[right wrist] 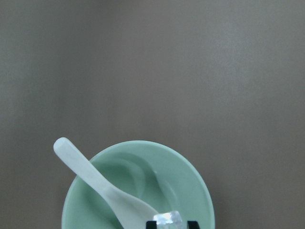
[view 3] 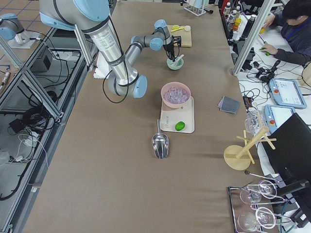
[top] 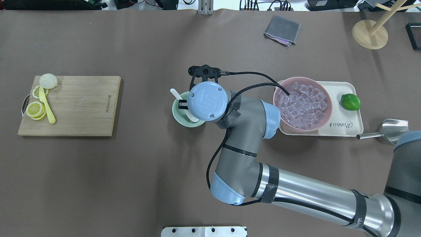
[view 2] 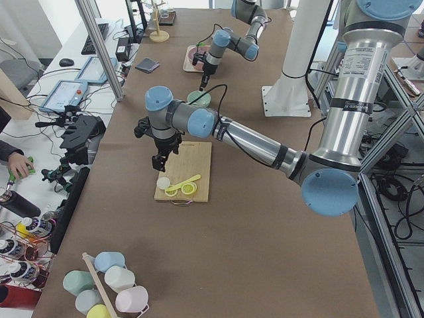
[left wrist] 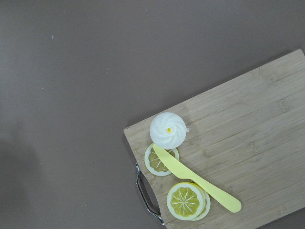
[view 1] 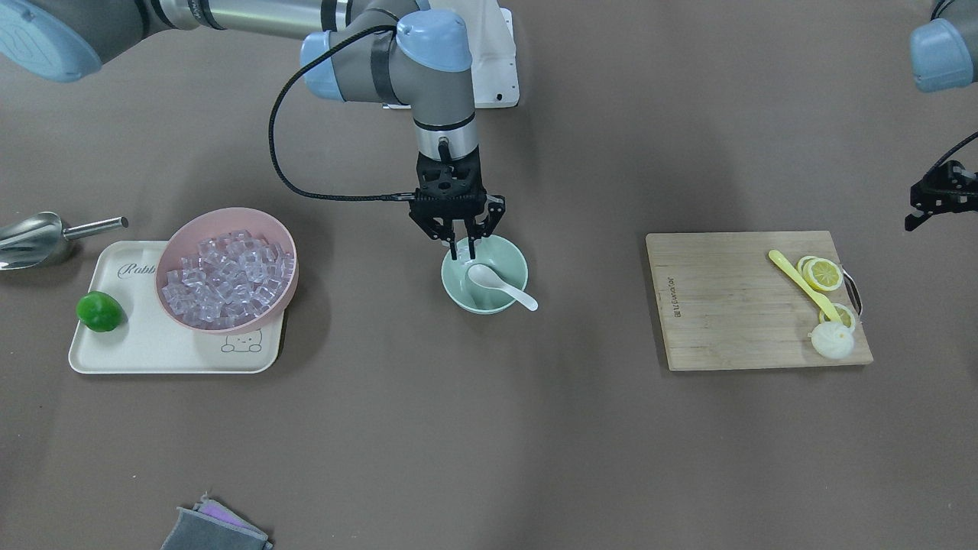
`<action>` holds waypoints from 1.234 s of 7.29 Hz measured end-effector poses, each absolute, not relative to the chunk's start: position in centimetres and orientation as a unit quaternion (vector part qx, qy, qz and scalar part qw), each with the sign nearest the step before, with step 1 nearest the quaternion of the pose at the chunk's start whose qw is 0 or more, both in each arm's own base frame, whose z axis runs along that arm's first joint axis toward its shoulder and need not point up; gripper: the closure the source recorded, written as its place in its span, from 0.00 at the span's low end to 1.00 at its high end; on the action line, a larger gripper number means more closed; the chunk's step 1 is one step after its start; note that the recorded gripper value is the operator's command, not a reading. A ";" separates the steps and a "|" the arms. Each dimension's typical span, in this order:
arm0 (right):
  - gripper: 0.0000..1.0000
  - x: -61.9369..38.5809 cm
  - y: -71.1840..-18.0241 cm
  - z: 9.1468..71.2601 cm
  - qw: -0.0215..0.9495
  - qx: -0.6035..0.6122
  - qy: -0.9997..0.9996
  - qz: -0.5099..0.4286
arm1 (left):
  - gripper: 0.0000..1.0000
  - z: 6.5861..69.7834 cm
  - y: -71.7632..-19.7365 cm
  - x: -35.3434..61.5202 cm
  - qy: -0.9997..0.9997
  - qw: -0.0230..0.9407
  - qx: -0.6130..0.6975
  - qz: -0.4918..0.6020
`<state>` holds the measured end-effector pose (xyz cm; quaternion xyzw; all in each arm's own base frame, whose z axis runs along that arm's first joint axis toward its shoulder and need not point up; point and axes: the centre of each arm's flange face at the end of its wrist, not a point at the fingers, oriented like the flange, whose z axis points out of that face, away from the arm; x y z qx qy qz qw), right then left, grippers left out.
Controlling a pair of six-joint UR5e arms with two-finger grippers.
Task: Put spoon and ice into bowl
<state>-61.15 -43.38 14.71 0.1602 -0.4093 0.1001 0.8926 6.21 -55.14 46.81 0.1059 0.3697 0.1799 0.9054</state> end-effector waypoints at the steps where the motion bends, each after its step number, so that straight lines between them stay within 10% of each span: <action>1: 0.11 -62.6 -43.1 14.6 0.895 0.155 -0.405 0.103 | 0.01 47.9 -54.4 6.0 0.373 0.905 0.102 0.179; 9: 0.00 -53.3 -47.7 16.6 0.912 0.128 -0.375 0.105 | 0.01 56.9 -46.8 -1.4 0.373 0.924 0.017 0.088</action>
